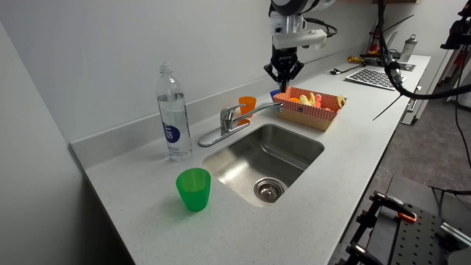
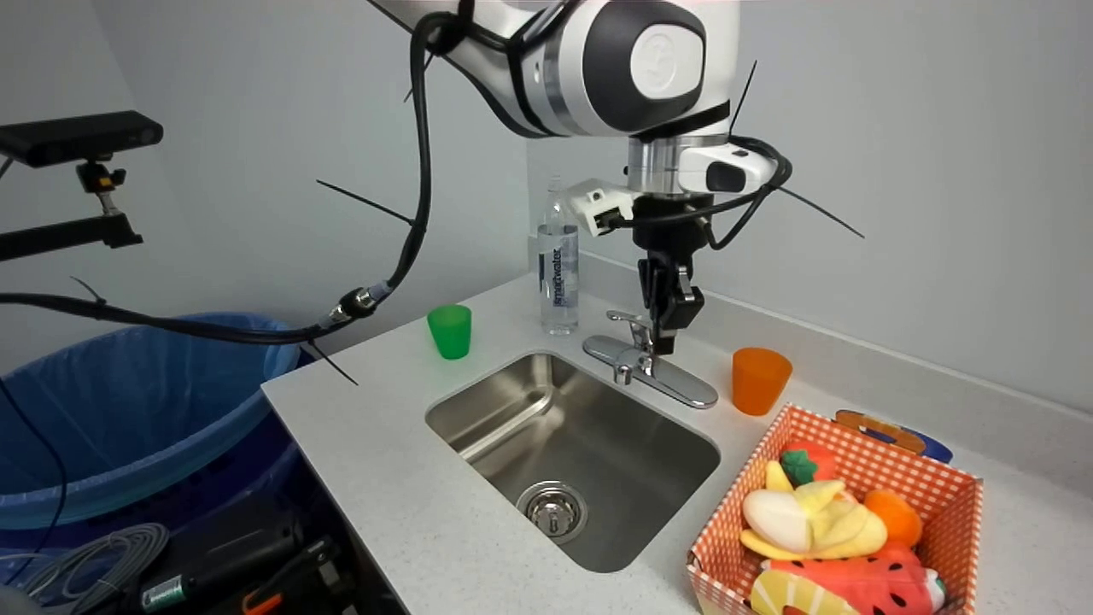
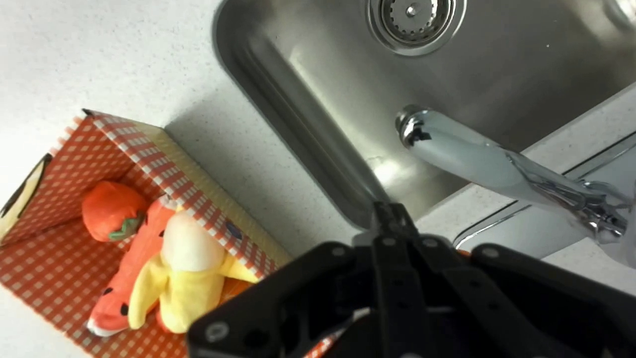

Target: Turn the tap nozzle slightly to the left

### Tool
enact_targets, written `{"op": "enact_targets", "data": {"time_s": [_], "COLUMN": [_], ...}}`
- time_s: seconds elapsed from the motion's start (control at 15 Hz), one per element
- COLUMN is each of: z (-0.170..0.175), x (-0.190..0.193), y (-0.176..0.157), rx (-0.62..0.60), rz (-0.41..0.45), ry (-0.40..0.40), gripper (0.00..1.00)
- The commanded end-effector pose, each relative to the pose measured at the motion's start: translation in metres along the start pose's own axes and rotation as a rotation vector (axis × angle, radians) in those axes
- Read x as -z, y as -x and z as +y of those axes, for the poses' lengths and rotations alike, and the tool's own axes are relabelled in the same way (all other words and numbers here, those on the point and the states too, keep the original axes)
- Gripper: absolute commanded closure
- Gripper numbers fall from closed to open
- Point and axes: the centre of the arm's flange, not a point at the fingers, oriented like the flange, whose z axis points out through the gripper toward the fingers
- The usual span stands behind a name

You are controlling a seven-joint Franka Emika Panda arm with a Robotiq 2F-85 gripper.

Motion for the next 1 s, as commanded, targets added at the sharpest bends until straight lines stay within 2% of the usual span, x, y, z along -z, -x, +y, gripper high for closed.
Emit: {"op": "enact_targets", "data": {"time_s": [0.0, 0.2, 0.33, 0.6, 0.93], "z": [-0.005, -0.010, -0.014, -0.029, -0.049], "x": [-0.028, -0.051, -0.051, -0.021, -0.009], "y": [0.007, 0.015, 0.021, 0.049, 0.082], "rx": [0.011, 0.025, 0.043, 0.132, 0.208], "rz": [0.022, 0.011, 0.005, 0.019, -0.036], "ry": [0.017, 0.023, -0.001, -0.083, -0.162], "gripper": [1.00, 1.00, 1.00, 1.00, 1.00]}}
